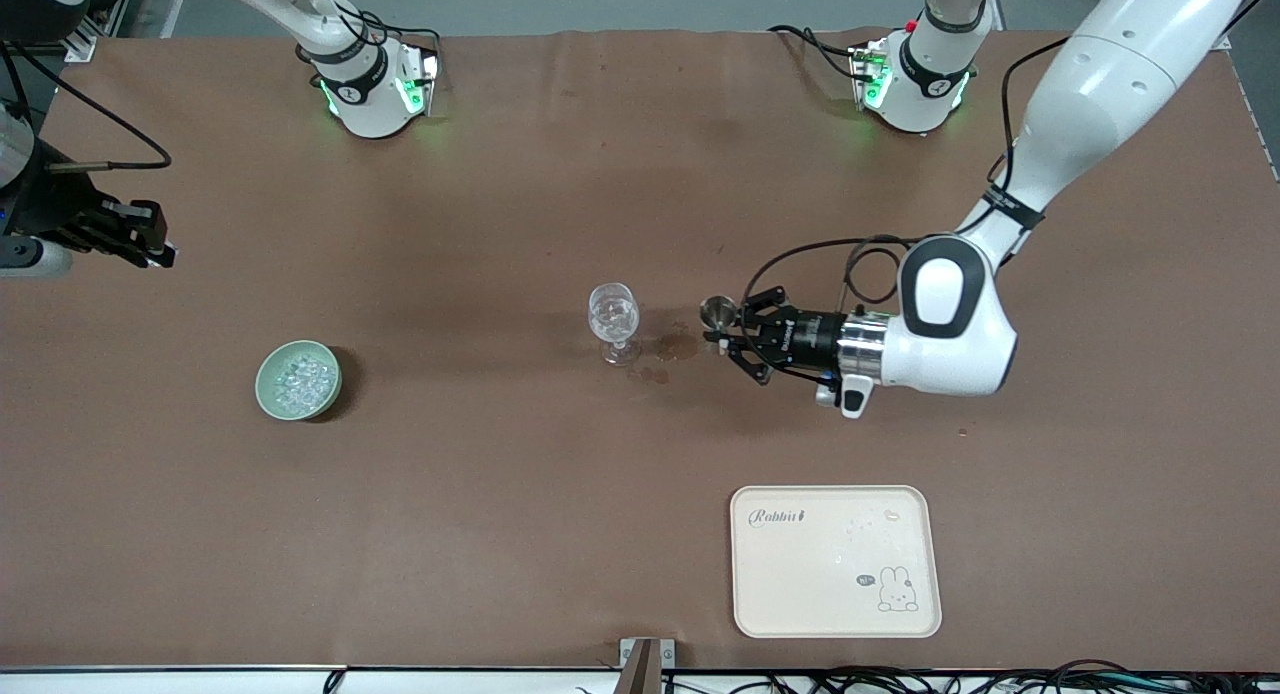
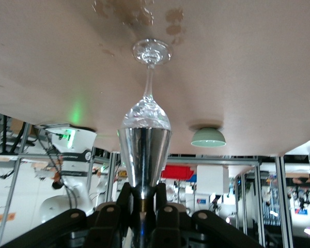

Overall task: Pour wine and add ice with both arms
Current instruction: 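Carry the silver jigger with the left gripper over the wine glass, then tilt the jigger over the glass rim with the left gripper to pour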

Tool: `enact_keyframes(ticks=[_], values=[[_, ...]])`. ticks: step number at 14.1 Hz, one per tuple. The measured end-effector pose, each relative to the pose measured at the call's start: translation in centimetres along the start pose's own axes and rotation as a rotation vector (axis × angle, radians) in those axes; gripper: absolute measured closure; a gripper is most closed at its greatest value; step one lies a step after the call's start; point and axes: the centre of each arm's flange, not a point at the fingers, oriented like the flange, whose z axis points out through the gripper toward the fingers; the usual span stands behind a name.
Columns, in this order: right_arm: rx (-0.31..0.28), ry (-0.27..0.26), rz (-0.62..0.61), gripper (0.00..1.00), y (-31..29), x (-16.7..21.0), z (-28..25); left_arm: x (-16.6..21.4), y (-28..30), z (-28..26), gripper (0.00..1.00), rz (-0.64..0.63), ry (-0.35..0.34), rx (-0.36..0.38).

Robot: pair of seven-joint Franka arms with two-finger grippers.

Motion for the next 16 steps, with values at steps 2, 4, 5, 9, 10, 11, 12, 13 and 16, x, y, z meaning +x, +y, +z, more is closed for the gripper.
enact_keyframes(ticks=[2, 4, 5, 9, 10, 11, 12, 13, 16], values=[[0.0, 0.001, 0.001, 0.76, 0.0, 0.0, 0.0, -2.6, -0.3, 1.6, 0.78, -0.006, 0.039, -0.014], [0.0, 0.001, 0.001, 0.76, 0.1, 0.0, 0.0, -4.6, -0.6, 2.5, 0.78, -0.007, 0.09, -0.019], [0.0, 0.001, 0.002, 0.76, 0.1, 0.0, 0.0, -5.1, -0.7, 2.7, 0.78, -0.013, 0.123, -0.019], [0.0, 0.001, 0.004, 0.76, 0.3, 0.0, 0.0, -5.9, -1.0, 3.8, 0.78, -0.05, 0.251, -0.016], [0.0, 0.0, 0.004, 0.76, 0.3, 0.0, 0.0, -6.1, -1.2, 4.3, 0.78, -0.057, 0.273, -0.014], [0.0, 0.0, 0.004, 0.76, 0.3, 0.0, 0.0, -6.5, -1.4, 5.1, 0.78, -0.063, 0.3, -0.01], [0.0, 0.0, 0.004, 0.76, 0.3, 0.0, 0.0, -6.9, -1.6, 5.8, 0.78, -0.067, 0.323, -0.007], [0.0, 0.0, 0.004, 0.76, 0.3, 0.0, 0.0, -7.4, -1.7, 6.3, 0.78, -0.074, 0.343, -0.008], [0.0, 0.0, 0.004, 0.76, 0.3, 0.0, 0.0, -8.9, -1.8, 7.4, 0.78, -0.099, 0.381, -0.015]])
